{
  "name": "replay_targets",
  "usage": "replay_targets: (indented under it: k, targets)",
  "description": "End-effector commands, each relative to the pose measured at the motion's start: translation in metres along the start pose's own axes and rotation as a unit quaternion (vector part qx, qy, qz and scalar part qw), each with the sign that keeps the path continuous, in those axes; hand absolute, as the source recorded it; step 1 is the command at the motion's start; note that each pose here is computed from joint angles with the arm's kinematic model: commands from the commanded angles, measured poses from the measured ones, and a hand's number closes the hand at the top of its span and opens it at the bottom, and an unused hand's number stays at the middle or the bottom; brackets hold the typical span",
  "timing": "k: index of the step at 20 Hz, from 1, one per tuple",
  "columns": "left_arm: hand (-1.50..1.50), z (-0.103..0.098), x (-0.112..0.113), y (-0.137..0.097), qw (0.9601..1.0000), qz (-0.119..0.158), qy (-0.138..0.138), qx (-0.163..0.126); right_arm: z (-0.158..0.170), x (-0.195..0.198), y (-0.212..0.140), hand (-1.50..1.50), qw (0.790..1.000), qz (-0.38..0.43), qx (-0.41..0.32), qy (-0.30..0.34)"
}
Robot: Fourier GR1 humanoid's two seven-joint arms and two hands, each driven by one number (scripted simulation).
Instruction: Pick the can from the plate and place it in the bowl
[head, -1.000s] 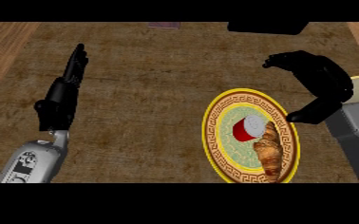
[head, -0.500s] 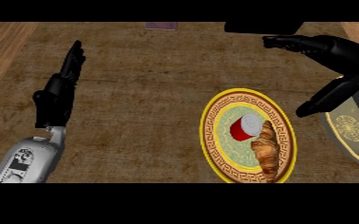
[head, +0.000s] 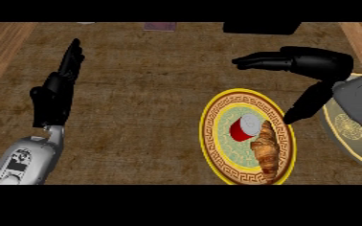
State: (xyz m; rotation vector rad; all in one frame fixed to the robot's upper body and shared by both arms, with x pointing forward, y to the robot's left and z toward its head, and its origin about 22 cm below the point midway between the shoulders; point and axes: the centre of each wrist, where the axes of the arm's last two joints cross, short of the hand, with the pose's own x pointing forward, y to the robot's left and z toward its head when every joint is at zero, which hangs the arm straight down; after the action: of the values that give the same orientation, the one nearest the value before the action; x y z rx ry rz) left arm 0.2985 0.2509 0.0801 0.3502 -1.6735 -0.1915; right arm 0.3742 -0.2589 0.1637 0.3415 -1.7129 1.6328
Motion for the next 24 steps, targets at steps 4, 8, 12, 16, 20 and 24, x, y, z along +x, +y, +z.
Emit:
replay_targets:
  k: [4, 8, 12, 16, 20, 24]
  targets:
    - [0.0, 0.001, -0.01, 0.015, 0.9999, -0.007, 0.009, 0.006, -0.031, 0.001, 0.018, -1.5, 0.988, 0.003, 0.147, -0.05]
    - [0.0, -0.001, -0.005, 0.013, 0.9999, -0.009, 0.009, 0.008, -0.037, -0.012, 0.045, -1.5, 0.983, 0.029, 0.18, -0.028]
    - [0.0, -0.001, 0.003, 0.013, 0.9999, -0.009, 0.01, 0.009, -0.046, -0.022, 0.059, -1.5, 0.975, 0.08, 0.208, 0.012]
    - [0.0, 0.014, -0.018, -0.001, 0.9997, -0.008, 0.014, 0.02, -0.046, -0.031, 0.055, -1.5, 0.974, 0.081, 0.21, 0.036]
    - [0.0, -0.004, -0.01, 0.028, 0.9996, -0.006, 0.02, 0.019, -0.069, -0.028, 0.067, -1.5, 0.976, 0.085, 0.198, 0.023]
    - [0.0, 0.003, -0.008, 0.007, 0.9997, -0.014, 0.009, 0.015, -0.067, -0.052, 0.093, -1.5, 0.972, 0.076, 0.223, 0.028]
